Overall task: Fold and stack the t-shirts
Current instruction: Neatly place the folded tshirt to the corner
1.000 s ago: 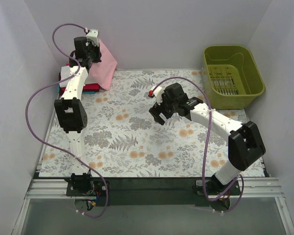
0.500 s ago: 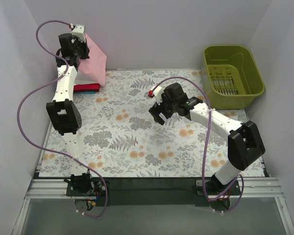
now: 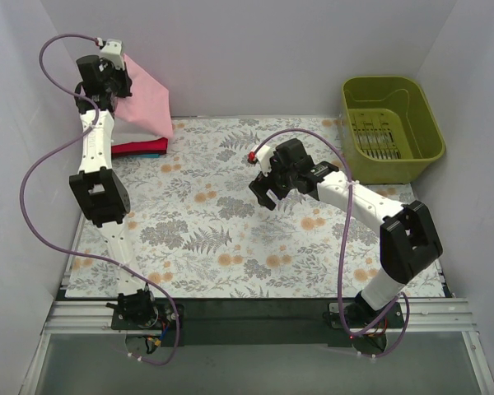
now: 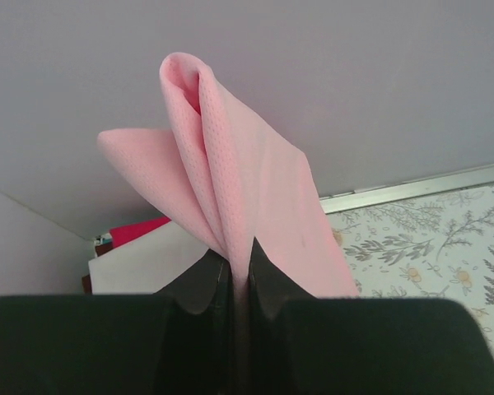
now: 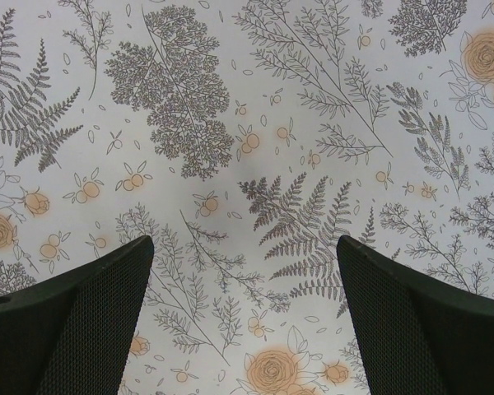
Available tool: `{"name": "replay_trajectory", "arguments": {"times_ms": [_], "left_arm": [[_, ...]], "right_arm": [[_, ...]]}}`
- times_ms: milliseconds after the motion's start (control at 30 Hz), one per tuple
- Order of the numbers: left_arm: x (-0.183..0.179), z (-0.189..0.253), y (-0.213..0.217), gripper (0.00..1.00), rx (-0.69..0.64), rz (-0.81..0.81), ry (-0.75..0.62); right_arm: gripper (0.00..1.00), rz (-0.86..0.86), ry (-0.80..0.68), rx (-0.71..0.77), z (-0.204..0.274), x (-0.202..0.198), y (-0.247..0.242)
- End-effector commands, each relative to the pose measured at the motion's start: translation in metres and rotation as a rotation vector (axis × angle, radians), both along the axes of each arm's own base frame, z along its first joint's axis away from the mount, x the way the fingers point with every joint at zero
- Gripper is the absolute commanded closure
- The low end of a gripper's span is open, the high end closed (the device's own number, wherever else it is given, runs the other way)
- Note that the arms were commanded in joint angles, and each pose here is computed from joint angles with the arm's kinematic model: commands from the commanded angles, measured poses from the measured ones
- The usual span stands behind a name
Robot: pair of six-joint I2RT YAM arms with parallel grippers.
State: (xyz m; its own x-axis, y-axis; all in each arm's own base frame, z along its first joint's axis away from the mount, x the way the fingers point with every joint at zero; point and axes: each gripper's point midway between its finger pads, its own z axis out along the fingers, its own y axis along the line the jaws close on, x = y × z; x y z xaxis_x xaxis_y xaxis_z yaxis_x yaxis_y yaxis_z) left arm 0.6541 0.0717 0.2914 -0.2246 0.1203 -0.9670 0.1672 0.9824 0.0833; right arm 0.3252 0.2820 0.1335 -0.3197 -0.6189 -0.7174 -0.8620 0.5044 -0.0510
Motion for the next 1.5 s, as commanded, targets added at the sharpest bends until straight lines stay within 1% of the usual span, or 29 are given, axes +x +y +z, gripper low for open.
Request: {"name": "replay_trajectory", "arguments": {"times_ms": [0,300,533,900,1000,1033,1100,1167,1200,1233,1267,1333,1367,1400,1467], "left_arm": [[0.006,0.02,0.019,1.0,0.045,-0.003,-0.078],[0.01,-0.016,0.042,1.0,0.05,-0.067,-0.043],[0.018,-0.044,0.068,1.0,0.079,-0.072,-0.042],[0.035,-0.066,0.1,1.0,0.213,-0.046,-0.111],[0.038,-0.066,0.106,0.89,0.253,-0.035,-0.13],[0.038,-0.065,0.108,0.79,0.262,-0.032,-0.133],[0.038,-0.064,0.111,0.7,0.283,-0.018,-0.133],[0.035,-0.06,0.112,0.49,0.285,-0.009,-0.129],[0.033,-0.058,0.112,0.36,0.283,-0.007,-0.129],[0.029,-0.048,0.112,0.27,0.28,0.0,-0.136],[0.027,-0.042,0.111,0.24,0.276,0.005,-0.145],[0.021,-0.019,0.108,0.23,0.254,0.013,-0.167],[0.017,-0.012,0.105,0.21,0.241,0.01,-0.167],[0.014,-0.002,0.104,0.17,0.228,0.02,-0.174],[0.005,0.017,0.095,0.15,0.197,0.029,-0.171]], "right_arm": [[0.02,0.006,-0.033,0.035,0.017,0.01,0.009],[0.02,0.006,-0.021,0.029,0.013,0.013,0.013],[0.02,0.004,-0.01,0.023,0.009,0.013,0.012],[0.02,0.002,-0.008,0.014,0.007,0.01,0.009],[0.02,0.003,-0.006,0.014,0.006,0.008,0.008],[0.02,0.002,-0.005,0.014,0.006,0.007,0.008],[0.02,0.0,-0.009,0.015,0.007,0.007,0.007],[0.02,-0.003,-0.018,0.017,0.011,0.007,0.006],[0.02,-0.006,-0.019,0.017,0.011,0.007,0.005],[0.02,-0.006,-0.023,0.018,0.013,0.006,0.005],[0.02,-0.005,-0.023,0.019,0.013,0.005,0.004],[0.02,-0.005,-0.028,0.022,0.016,0.004,0.003],[0.02,-0.005,-0.028,0.022,0.016,0.003,0.002],[0.02,-0.007,-0.026,0.02,0.015,0.002,0.001],[0.02,-0.011,-0.032,0.02,0.018,0.002,-0.001]]}}
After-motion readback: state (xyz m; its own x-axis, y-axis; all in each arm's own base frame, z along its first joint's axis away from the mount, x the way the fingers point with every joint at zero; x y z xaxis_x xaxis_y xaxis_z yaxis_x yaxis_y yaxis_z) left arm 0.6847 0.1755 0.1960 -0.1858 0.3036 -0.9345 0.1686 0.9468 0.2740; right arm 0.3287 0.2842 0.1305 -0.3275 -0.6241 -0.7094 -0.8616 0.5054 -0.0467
